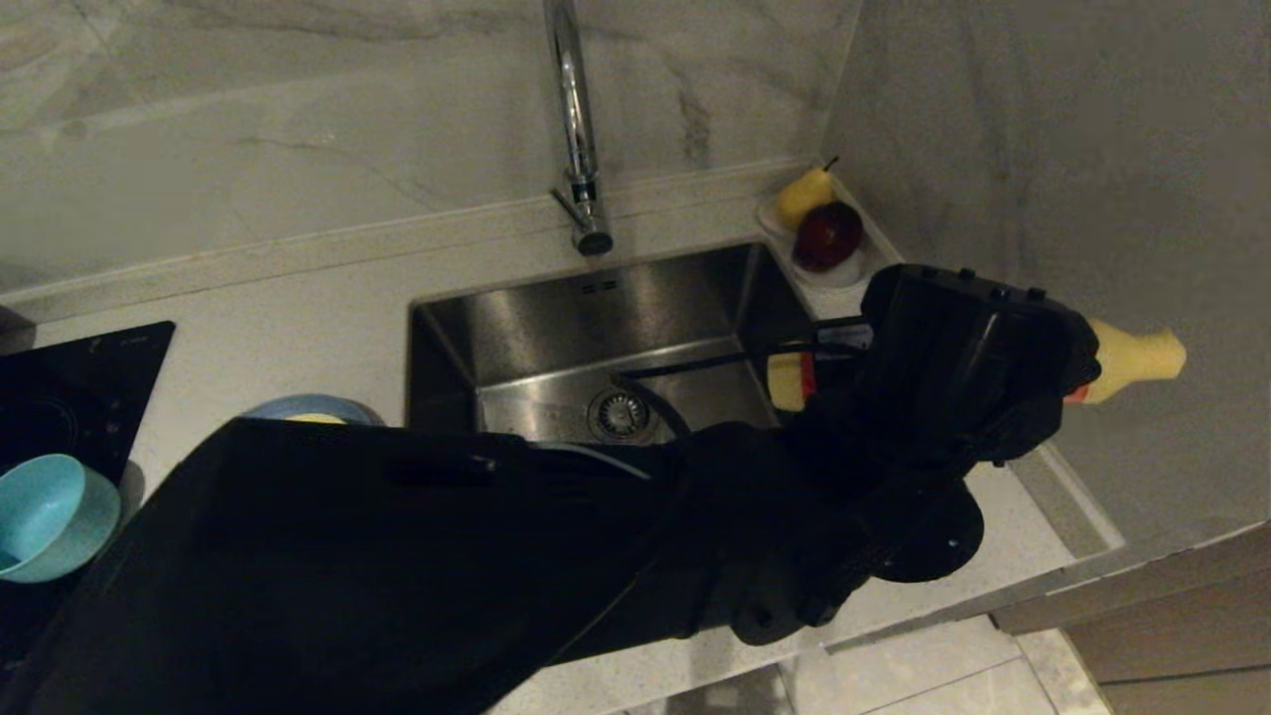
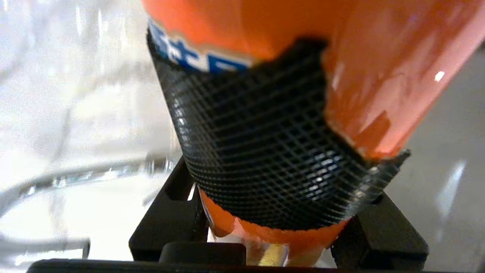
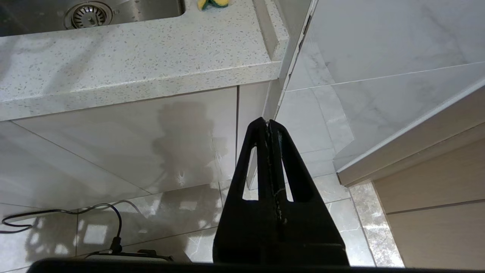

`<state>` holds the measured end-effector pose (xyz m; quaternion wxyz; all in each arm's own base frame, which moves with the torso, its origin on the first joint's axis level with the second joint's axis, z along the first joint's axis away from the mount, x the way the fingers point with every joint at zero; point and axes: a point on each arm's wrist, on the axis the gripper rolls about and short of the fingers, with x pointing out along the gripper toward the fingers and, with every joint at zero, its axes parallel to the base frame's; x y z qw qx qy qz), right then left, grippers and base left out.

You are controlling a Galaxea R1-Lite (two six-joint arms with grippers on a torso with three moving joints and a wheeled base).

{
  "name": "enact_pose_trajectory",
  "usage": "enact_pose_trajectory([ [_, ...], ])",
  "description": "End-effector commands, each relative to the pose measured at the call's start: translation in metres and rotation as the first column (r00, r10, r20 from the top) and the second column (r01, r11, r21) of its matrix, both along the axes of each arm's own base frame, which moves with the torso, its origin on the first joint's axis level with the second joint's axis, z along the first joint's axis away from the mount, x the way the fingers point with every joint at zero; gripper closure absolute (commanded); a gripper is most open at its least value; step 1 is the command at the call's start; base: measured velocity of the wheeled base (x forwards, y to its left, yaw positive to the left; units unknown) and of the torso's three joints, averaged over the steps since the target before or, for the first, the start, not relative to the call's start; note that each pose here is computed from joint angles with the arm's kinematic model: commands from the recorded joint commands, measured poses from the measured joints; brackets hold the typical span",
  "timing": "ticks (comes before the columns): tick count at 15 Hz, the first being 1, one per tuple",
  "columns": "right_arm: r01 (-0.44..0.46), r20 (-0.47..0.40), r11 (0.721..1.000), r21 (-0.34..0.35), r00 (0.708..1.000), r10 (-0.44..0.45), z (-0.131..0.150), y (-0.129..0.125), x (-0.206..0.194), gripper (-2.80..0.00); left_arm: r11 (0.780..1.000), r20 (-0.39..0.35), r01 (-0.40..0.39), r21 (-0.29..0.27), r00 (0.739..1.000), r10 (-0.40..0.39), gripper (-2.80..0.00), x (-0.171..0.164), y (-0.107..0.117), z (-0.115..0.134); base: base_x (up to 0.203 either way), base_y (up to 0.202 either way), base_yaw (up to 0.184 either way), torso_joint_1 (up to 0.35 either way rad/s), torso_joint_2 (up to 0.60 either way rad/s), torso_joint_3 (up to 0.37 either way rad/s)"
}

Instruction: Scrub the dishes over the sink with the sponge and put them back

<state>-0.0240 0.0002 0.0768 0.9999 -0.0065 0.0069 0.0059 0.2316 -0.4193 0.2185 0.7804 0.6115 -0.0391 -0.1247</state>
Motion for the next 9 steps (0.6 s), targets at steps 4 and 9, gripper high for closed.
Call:
enact_pose_trajectory([
  [4,-0.001,0.002,1.000,-0.001,1.000,0.001,0.000,0.000,0.000,0.00,0.988,0.000,-0.137,0.071,0.991,0.137,0.00,0.006,-0.007,-0.027,0.000,0.000,0.000,0.000,0.00,0.000],
  [9,-0.001,0.002,1.000,-0.001,1.000,0.001,0.000,0.000,0.000,0.00,0.974,0.002,-0.196,0.112,0.980,0.197,0.00,0.008,-0.010,-0.041,0.000,0.000,0.000,0.000,0.00,0.000],
])
